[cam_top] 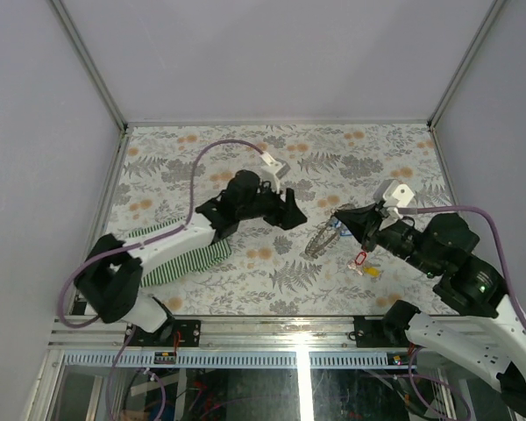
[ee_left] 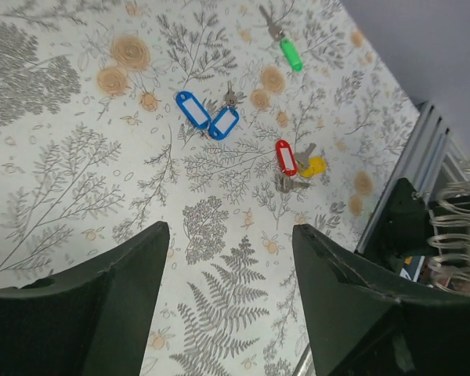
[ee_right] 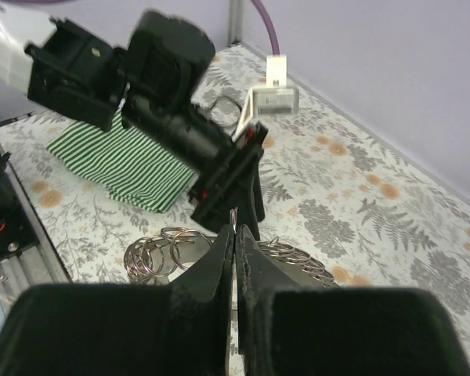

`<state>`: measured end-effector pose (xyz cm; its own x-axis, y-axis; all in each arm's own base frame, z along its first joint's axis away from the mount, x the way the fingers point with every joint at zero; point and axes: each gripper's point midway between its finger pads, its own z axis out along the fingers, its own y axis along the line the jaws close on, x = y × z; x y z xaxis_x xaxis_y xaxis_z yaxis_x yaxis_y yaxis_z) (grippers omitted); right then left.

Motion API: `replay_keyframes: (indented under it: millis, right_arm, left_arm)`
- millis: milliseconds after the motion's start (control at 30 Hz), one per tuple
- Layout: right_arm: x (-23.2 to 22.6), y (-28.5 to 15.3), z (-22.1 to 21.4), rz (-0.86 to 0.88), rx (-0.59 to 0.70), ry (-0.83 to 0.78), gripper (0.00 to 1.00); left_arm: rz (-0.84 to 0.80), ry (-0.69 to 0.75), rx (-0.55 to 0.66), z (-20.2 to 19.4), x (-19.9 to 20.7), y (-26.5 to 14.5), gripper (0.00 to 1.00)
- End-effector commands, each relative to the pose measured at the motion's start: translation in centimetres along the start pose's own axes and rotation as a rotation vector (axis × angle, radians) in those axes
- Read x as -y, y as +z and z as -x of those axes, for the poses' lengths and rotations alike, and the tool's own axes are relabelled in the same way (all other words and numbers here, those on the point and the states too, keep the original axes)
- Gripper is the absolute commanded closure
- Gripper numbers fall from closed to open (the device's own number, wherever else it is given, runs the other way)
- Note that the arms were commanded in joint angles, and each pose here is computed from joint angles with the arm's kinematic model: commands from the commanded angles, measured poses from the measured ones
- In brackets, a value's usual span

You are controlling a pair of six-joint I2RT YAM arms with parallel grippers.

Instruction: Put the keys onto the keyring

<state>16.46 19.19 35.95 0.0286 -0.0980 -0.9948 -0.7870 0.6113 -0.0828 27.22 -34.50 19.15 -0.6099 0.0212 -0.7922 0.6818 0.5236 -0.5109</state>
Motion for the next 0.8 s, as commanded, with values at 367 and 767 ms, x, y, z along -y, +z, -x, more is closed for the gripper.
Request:
replay_keyframes:
  millis: [367,767]
  right_arm:
    - [2.4,-2.9,2.6,-0.151,0.055,0.024,1.0]
    - [2.4,-3.8,2.2,-0.157,0.049,0.017,0.99]
  left_arm:
    - [0.196,0.022,-0.193,-5.3,-0.5,14.1,0.33]
    - [0.061,0.103,-0.299,-10.3,4.4,17.9,0.38]
